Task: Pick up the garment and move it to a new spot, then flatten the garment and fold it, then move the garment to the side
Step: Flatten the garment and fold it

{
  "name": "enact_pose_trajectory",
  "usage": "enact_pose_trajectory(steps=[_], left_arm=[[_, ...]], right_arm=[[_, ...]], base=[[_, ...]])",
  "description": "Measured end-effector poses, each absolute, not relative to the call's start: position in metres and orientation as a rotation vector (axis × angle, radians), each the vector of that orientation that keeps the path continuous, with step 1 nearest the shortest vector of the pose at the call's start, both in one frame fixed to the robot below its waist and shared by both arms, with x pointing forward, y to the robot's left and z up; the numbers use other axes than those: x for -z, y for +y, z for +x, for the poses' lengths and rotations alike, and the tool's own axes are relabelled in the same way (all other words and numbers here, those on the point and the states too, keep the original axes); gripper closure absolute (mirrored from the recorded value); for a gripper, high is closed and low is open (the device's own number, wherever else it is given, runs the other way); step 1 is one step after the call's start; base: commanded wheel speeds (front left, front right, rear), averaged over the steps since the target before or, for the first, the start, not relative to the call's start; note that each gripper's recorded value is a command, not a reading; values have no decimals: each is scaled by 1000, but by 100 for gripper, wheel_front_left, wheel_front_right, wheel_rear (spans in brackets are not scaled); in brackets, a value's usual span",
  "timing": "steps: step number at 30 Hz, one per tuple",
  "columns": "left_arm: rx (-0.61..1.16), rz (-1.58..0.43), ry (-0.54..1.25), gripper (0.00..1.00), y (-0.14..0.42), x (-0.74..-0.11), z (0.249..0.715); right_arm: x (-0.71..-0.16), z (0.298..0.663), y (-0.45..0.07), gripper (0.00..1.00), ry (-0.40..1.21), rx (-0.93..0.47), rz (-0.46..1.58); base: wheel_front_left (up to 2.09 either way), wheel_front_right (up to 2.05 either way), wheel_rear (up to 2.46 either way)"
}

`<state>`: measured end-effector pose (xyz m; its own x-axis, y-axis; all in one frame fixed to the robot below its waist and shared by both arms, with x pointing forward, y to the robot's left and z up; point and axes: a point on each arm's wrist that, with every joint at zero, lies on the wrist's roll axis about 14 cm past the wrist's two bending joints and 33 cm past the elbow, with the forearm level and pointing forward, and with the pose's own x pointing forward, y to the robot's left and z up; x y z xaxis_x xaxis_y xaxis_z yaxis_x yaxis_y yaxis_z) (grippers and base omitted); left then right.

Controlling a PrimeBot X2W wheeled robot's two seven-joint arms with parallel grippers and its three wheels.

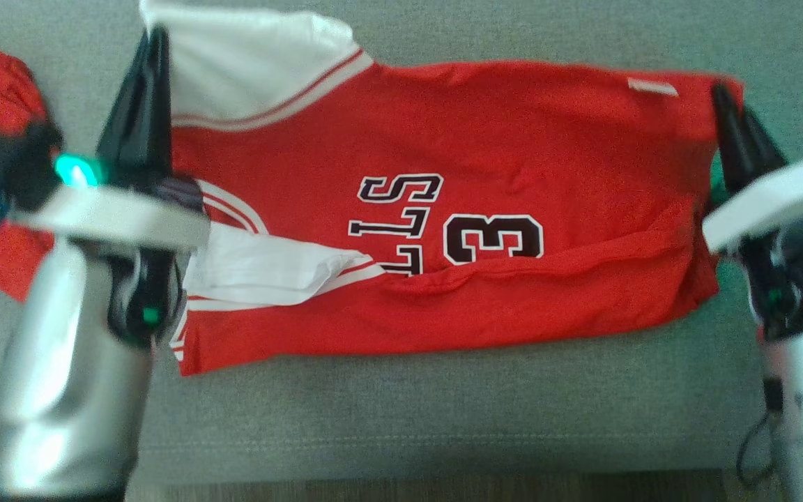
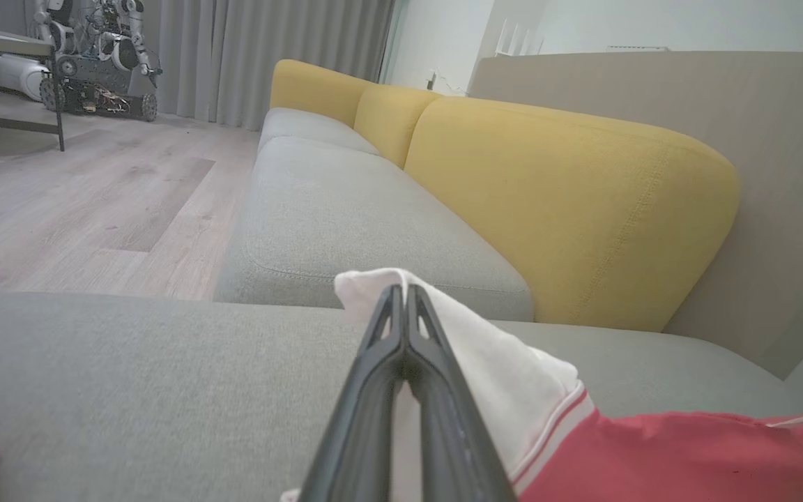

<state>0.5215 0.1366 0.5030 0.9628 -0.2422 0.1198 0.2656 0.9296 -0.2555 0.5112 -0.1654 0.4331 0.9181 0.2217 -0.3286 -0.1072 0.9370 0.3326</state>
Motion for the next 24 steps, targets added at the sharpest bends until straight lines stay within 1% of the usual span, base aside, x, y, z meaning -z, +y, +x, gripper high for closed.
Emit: enact_pose_trajectory(steps=[3,8,16,17,18,19,21,24], left_arm=[[241,-297,-90,100,141,-501,495],[194,-333,-3,100,144,-475,453],[145,-397,168,100,143,-438,417],[141,-398,191,96,142,-433,414],[135,-399,211,19,141,-428,412],[130,-401,224,0,141,-425,410],[125,-398,237,0,141,-422,409],[103,-379,241,0,144,-419,408]], right_arm=[[-426,488,-168,100,411,-160,346],[-418,461,-172,100,465,-135,382],[-404,433,-171,100,518,-105,421],[-403,431,-170,100,523,-104,421],[-402,430,-170,73,526,-105,419],[-402,429,-168,0,527,-107,420],[-403,427,-165,0,523,-118,401],[-413,427,-162,0,467,-126,344]], base=[[0,0,0],[0,0,0],[0,0,0],[0,0,0],[0,0,0],[0,0,0],[0,0,0],[0,0,0]])
